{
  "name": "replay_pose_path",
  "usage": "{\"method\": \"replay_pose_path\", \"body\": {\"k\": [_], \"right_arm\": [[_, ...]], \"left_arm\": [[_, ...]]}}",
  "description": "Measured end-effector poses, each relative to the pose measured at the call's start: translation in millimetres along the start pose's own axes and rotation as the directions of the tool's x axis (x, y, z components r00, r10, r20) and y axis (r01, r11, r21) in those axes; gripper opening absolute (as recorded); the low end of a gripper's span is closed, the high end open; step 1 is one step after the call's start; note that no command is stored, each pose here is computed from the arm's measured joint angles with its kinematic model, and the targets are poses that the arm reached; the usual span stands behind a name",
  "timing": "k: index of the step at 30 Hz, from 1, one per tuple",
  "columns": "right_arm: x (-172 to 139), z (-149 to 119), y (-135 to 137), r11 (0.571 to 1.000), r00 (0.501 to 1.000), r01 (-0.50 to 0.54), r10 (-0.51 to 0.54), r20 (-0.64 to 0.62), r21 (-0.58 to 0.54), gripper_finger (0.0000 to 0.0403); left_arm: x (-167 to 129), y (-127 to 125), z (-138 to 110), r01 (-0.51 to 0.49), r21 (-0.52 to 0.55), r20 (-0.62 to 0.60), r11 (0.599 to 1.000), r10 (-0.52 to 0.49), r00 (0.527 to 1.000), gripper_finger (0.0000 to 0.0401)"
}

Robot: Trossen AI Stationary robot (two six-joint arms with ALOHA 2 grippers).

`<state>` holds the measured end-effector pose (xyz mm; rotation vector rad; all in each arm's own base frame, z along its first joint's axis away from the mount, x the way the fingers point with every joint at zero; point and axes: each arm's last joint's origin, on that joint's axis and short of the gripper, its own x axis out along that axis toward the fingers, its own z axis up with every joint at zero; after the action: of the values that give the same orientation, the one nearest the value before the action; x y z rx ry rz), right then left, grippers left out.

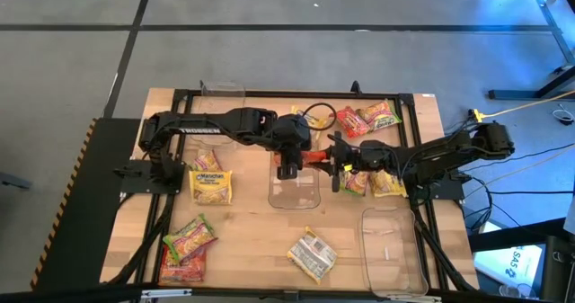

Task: Sort Maruchan noodles
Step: Put the top left orange noodle pack into the middle transparent bin

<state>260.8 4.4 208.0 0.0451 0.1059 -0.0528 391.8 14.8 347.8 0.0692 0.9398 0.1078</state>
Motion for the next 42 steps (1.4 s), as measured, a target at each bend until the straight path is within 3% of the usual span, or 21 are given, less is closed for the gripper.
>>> {"method": "replay_pose_path", "body": {"k": [4, 9, 16, 26, 42], "right_arm": [[0, 0, 0, 1.0, 1.0, 0.004, -0.004, 0.003, 0.001, 0.0099], [-7, 7, 0, 1.0, 1.0, -0.005, 0.005, -0.004, -0.002, 0.0153], [-46, 22, 0, 0.998, 0.989, -0.061, 0.063, -0.134, 0.02, 0.0202], [-72, 5, 14, 0.998, 0.969, -0.053, 0.061, -0.239, 0.038, 0.0206], [-72, 2, 22, 1.0, 0.971, 0.007, -0.01, -0.239, -0.012, 0.0206]], "left_arm": [[0, 0, -1, 0.0, 0.0, -0.006, 1.0, 0.0, 1.0, 0.0106], [-3, -1, -2, 0.002, -0.012, -0.013, 1.0, -0.002, 1.0, 0.0099], [-14, -8, -10, -0.023, -0.031, -0.075, 0.999, 0.02, 0.997, 0.0096], [16, -14, -20, -0.064, -0.187, -0.066, 0.98, 0.052, 0.996, 0.0085], [74, -20, -59, -0.055, -0.229, -0.055, 0.972, 0.043, 0.998, 0.0084]]}}
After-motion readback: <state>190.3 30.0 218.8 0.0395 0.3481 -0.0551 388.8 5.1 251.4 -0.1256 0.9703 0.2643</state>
